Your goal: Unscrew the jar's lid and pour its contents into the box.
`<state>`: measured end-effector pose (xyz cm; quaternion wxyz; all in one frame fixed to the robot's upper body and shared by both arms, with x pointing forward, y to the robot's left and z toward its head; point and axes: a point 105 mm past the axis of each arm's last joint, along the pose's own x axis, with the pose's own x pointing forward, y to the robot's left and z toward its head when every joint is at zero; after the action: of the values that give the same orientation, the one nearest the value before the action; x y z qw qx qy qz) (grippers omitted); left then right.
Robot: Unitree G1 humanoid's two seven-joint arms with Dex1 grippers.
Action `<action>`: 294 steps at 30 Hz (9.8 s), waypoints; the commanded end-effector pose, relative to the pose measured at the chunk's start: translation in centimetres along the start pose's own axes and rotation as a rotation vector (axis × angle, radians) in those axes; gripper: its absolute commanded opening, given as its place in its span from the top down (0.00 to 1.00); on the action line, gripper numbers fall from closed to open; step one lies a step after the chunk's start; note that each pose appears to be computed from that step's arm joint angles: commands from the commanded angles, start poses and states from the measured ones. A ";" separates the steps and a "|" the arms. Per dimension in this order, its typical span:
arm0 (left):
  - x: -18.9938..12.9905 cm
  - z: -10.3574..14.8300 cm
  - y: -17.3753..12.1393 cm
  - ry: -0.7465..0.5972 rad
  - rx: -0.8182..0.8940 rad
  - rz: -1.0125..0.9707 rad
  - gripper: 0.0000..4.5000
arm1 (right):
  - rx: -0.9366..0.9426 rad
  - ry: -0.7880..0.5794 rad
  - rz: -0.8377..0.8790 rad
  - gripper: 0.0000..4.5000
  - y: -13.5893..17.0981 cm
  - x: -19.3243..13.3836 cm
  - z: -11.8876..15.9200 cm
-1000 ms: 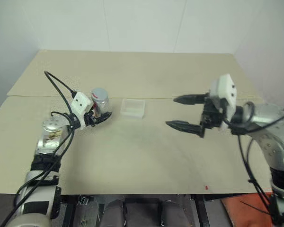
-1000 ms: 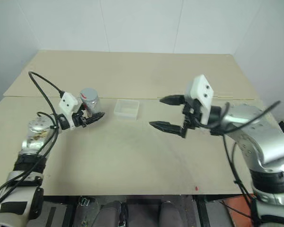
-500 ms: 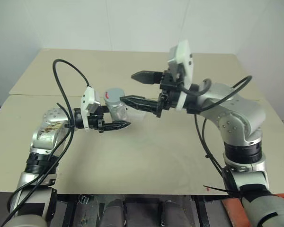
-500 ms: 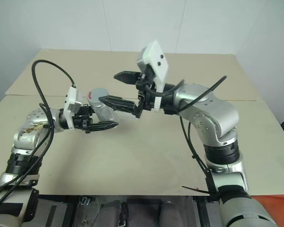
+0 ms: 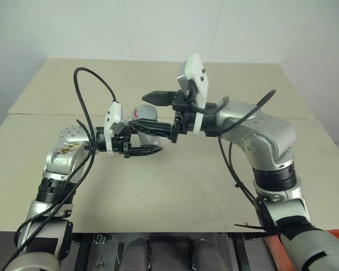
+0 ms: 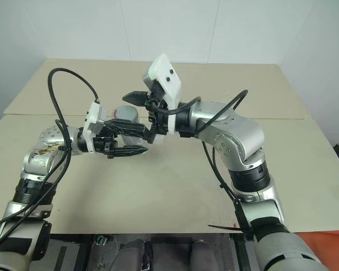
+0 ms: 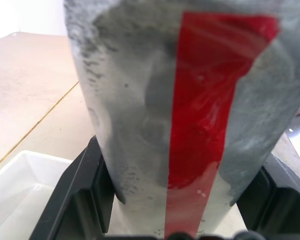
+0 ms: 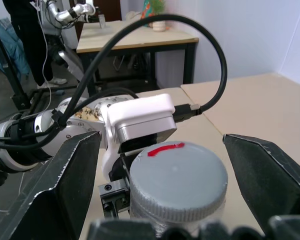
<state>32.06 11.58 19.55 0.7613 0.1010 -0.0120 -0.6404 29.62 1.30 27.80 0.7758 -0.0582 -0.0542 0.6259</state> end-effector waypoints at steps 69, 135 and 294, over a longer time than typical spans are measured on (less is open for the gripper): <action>-2.7 1.1 -2.5 -0.085 0.063 0.075 0.38 | -0.076 -0.107 0.103 0.01 -0.4 -4.7 1.3; -0.2 4.7 -4.8 -0.263 0.102 -0.134 0.38 | -0.055 -0.087 0.602 0.38 4.3 -3.5 1.9; -3.2 2.1 -0.9 -0.182 0.079 0.330 0.38 | -0.052 -0.127 -0.169 0.01 -2.1 -5.6 1.3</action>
<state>30.18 14.20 20.88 0.8351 0.0512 -0.1026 -0.5380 30.58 -4.12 28.08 0.8058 -0.0296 -0.0971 0.5834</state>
